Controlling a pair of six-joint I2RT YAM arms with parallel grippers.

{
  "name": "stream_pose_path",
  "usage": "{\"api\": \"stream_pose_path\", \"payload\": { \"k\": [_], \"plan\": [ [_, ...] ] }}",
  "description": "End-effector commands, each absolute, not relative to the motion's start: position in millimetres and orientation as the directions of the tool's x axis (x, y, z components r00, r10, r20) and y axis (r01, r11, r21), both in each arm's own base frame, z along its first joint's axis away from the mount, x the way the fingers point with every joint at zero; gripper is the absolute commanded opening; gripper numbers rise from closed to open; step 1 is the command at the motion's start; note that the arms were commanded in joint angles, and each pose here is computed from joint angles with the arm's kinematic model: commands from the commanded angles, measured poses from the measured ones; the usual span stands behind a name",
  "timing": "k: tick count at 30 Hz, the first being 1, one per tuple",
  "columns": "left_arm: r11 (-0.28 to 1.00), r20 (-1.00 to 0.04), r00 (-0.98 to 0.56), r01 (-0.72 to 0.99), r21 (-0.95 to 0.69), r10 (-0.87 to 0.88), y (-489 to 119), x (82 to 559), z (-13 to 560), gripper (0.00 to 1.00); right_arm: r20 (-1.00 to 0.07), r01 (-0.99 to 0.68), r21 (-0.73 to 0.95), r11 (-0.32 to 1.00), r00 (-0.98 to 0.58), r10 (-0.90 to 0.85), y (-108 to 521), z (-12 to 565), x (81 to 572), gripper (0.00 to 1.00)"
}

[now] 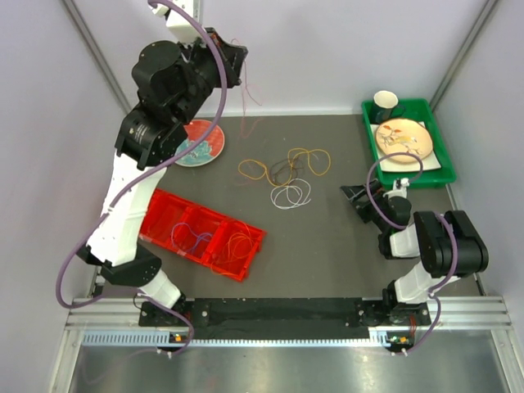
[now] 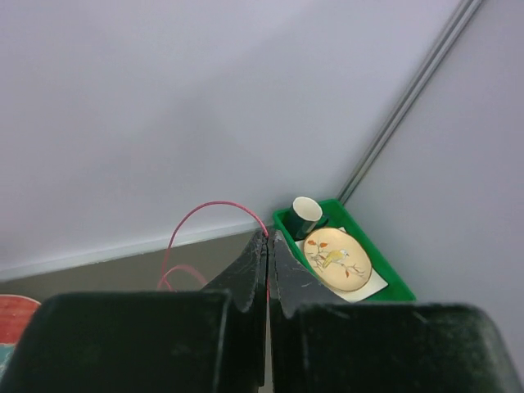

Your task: Untangle the cables

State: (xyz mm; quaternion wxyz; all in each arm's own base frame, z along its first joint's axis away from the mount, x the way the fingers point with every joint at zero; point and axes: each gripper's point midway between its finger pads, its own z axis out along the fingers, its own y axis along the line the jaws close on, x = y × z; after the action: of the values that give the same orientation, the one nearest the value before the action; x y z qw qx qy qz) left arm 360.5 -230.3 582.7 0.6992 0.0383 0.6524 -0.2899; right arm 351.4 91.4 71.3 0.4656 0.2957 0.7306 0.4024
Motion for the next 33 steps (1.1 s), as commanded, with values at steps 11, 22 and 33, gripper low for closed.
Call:
{"api": "stream_pose_path", "payload": {
  "k": [11,22,33],
  "plan": [
    [0.694,-0.807,0.291,0.694,-0.191,-0.513,-177,227,714,0.0,-0.473,-0.043,0.869,0.493,-0.359,0.804,93,96,365,0.99],
    [0.621,-0.647,0.436,0.78,-0.076,-0.626,-125,121,766,0.0,-0.479,-0.062,0.868,0.493,-0.366,0.798,96,98,366,0.99],
    [0.687,-0.679,0.443,0.716,-0.125,-0.585,-105,121,748,0.0,-0.482,-0.075,0.867,0.493,-0.38,0.789,100,99,365,0.99]
  ]
}}
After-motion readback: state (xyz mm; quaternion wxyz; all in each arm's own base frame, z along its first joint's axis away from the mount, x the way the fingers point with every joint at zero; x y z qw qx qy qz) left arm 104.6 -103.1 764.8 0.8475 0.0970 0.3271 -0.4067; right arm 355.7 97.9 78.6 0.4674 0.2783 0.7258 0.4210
